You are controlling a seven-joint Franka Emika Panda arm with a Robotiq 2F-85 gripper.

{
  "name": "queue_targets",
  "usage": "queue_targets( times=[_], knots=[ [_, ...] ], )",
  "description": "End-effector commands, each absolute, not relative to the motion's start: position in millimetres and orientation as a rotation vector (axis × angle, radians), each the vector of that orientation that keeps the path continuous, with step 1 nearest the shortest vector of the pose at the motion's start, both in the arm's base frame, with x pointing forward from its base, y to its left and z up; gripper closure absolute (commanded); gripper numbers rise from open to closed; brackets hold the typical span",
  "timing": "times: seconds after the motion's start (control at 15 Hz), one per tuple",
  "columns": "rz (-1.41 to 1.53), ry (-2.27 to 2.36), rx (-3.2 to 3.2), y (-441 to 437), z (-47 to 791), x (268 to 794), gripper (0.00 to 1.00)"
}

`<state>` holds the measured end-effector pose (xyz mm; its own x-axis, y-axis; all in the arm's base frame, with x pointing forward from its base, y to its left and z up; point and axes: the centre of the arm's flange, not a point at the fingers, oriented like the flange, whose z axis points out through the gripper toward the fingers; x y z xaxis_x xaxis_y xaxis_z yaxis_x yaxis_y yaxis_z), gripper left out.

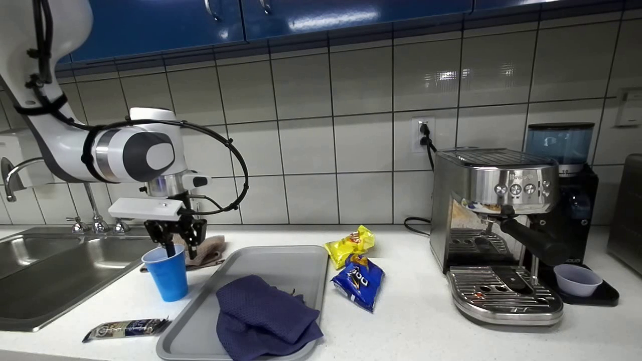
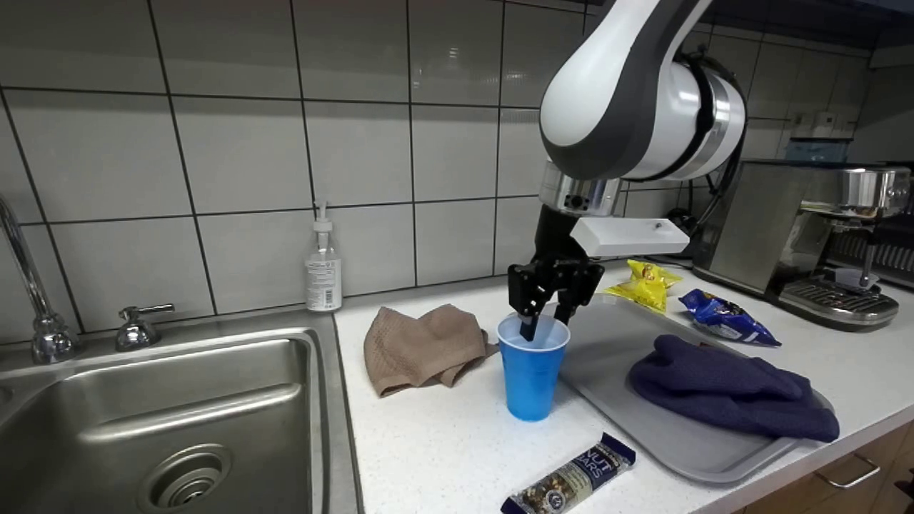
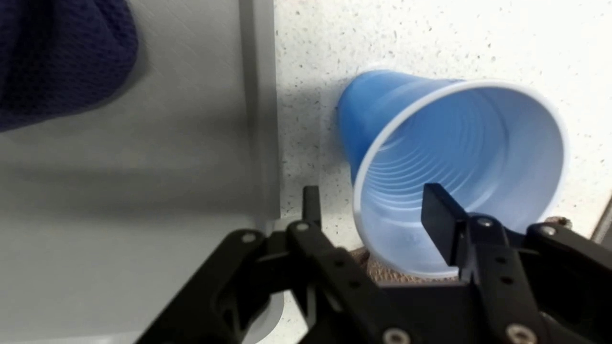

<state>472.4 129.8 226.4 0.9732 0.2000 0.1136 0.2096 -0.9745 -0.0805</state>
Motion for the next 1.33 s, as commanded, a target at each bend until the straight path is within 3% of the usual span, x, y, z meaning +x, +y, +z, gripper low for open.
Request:
queue_targets(
  times=[0.0, 0.27, 1.27],
  knots=[
    [-0.189, -0.308, -3.039, 137, 229, 476, 0.73],
    [-0.194, -0.318, -3.036, 139, 229, 476, 1.0],
    [-0.338, -0.146, -2.992, 117, 268, 506, 0.99]
  ],
)
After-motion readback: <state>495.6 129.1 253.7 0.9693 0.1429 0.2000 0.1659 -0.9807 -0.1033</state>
